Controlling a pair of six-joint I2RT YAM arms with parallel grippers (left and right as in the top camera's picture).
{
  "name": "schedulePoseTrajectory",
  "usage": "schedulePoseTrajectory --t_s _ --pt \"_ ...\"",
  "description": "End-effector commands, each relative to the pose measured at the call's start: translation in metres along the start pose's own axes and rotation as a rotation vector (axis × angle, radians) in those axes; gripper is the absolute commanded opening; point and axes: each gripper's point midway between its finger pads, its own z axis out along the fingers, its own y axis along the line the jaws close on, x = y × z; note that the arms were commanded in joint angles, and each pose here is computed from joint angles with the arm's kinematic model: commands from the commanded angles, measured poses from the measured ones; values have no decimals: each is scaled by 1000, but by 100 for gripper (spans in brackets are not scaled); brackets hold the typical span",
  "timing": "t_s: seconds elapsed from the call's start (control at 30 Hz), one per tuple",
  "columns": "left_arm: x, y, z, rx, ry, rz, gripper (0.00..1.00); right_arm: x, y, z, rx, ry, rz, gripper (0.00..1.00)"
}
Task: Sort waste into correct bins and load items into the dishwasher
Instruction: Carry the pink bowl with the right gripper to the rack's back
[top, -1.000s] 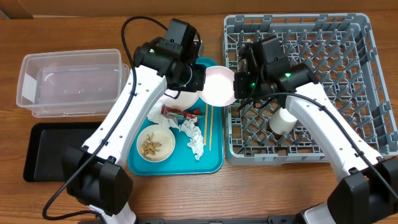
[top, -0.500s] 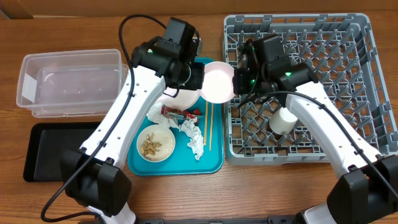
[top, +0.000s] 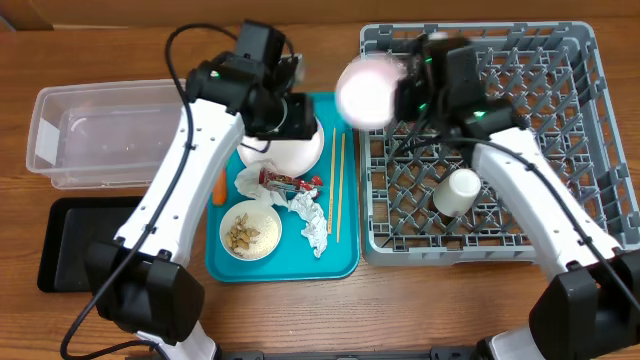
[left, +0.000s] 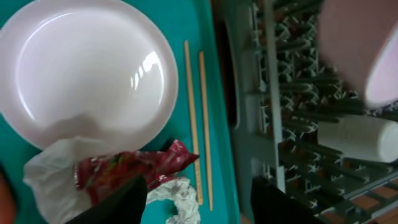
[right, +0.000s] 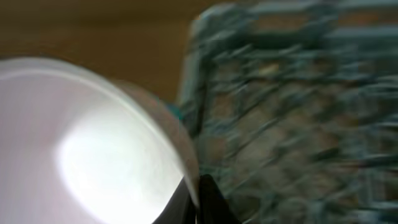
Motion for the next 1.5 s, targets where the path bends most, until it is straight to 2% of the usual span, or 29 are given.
schedulePoseTrajectory --t_s 0.0,0.17,0.33,0.47,0.57,0.73,1.0,1.27,1.47 --pt "-1 14 -10 -30 -8 -6 59 -36 -78 -18 366 -146 -18 4" --pt "3 16 -10 -44 6 17 61 -53 -81 -23 397 -205 -87 4" --pt "-2 20 -8 -64 -14 21 65 -84 -84 -30 453 -330 -138 4" --pt "2 23 -4 -72 -1 17 69 -97 -95 -25 584 -329 -370 4" --pt "3 31 0 -112 -3 16 71 -99 -114 -15 768 -226 -665 4" --pt "6 34 2 -124 13 12 70 -99 -115 8 820 -129 -965 4" --pt "8 35 5 -124 17 12 70 -123 -117 4 880 -184 -1083 4" --pt "0 33 6 -114 -14 1 71 -102 -145 34 848 -43 -1218 4" --pt "0 32 6 -112 -18 -6 71 -89 -158 54 845 -3 -1224 4"
